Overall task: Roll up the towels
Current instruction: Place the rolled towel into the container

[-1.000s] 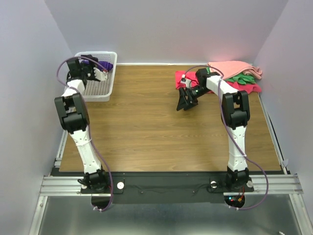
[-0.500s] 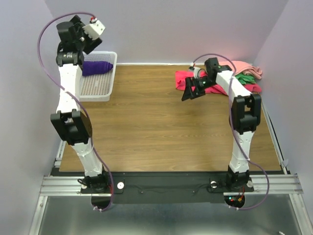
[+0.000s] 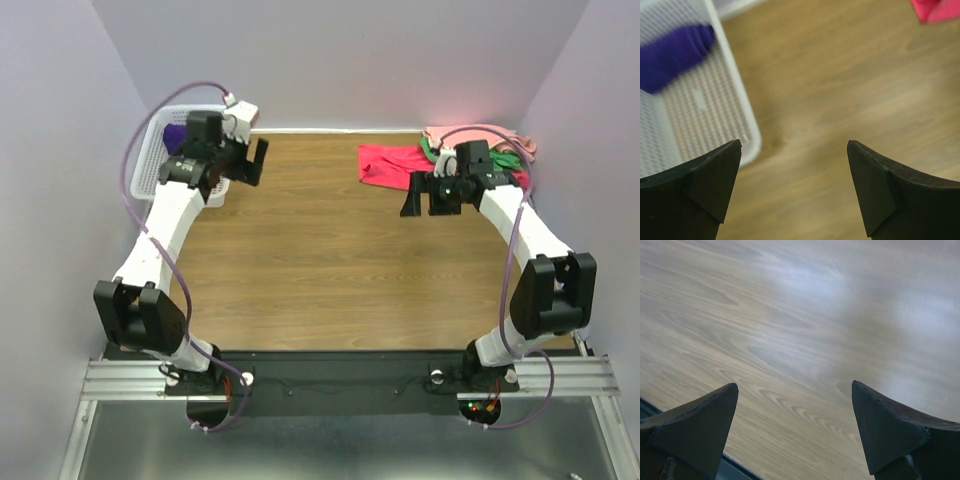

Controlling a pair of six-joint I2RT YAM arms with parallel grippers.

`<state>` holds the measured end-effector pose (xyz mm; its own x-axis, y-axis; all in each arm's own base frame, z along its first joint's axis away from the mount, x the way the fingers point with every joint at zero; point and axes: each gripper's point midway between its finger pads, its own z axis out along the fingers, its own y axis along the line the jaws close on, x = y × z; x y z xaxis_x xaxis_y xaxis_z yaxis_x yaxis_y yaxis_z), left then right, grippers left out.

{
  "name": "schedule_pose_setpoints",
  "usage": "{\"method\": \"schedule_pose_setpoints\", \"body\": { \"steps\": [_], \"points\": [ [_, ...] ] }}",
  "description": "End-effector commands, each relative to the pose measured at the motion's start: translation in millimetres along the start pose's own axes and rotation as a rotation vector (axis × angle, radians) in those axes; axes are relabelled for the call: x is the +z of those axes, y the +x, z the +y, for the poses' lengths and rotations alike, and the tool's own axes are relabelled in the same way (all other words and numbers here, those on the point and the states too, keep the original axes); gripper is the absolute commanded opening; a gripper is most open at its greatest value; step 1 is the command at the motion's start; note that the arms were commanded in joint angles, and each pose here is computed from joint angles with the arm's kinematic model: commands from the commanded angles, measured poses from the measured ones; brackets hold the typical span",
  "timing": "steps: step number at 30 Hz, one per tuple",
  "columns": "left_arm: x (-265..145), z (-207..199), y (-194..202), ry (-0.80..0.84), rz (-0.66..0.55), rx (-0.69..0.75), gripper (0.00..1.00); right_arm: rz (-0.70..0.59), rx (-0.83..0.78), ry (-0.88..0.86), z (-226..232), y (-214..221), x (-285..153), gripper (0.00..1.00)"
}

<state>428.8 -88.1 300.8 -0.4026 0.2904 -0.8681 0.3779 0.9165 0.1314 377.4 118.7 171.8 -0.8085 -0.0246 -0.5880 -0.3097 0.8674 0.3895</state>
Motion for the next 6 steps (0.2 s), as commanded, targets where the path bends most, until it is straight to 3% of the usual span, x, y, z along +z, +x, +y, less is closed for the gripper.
{"method": "schedule_pose_setpoints", "body": {
  "steps": [1, 6],
  "points": [
    [6.9, -21.6, 37.5, -0.022, 0.053, -0.095, 0.99, -0.071, 0.018, 0.091, -11.8, 12.1, -3.8, 1.0],
    [3.2, -32.0, 48.3, -0.001, 0.052, -0.089, 0.99, -0.091, -0.013, 0.084, -7.8, 17.5, -12.4, 1.0]
  ]
}}
